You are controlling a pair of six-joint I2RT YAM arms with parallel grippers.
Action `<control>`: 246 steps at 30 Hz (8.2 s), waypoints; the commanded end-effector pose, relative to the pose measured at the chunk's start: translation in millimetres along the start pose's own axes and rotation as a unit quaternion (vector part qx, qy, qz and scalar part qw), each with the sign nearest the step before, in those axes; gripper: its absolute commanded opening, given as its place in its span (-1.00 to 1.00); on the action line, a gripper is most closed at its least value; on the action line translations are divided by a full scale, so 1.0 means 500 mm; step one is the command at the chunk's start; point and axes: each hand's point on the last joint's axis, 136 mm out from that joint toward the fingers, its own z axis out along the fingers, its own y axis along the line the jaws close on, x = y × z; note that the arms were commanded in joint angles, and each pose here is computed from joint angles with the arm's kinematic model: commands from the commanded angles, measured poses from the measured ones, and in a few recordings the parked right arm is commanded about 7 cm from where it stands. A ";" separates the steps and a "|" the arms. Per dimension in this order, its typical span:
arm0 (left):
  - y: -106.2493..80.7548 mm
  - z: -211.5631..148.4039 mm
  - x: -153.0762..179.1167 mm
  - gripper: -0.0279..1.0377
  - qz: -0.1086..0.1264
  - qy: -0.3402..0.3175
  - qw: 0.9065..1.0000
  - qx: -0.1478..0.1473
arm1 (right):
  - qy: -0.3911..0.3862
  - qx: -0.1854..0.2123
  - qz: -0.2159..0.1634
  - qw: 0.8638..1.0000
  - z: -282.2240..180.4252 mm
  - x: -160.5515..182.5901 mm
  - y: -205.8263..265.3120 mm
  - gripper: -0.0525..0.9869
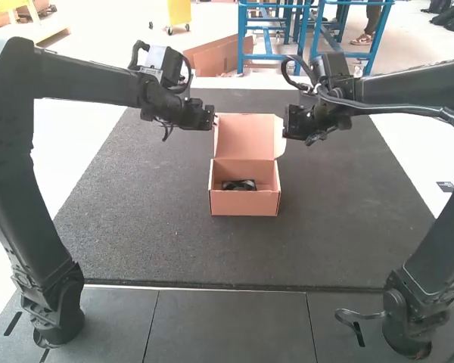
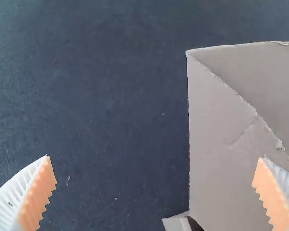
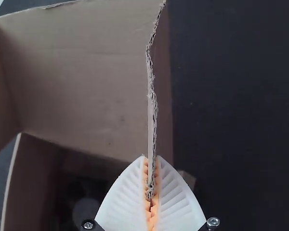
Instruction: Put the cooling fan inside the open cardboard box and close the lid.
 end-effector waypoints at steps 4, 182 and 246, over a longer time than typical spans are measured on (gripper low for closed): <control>-0.014 -0.029 -0.004 0.87 0.002 -0.006 1.000 0.010 | 0.006 -0.012 -0.020 1.000 -0.014 0.023 0.028 -0.93; -0.190 -0.022 0.226 0.87 0.126 0.139 0.982 0.024 | -0.019 -0.005 -0.073 0.997 -0.225 0.053 -0.012 0.84; 0.009 -0.432 0.019 0.87 0.026 -0.348 0.937 0.005 | -0.288 0.143 -0.076 0.944 -0.437 -0.006 -0.105 0.85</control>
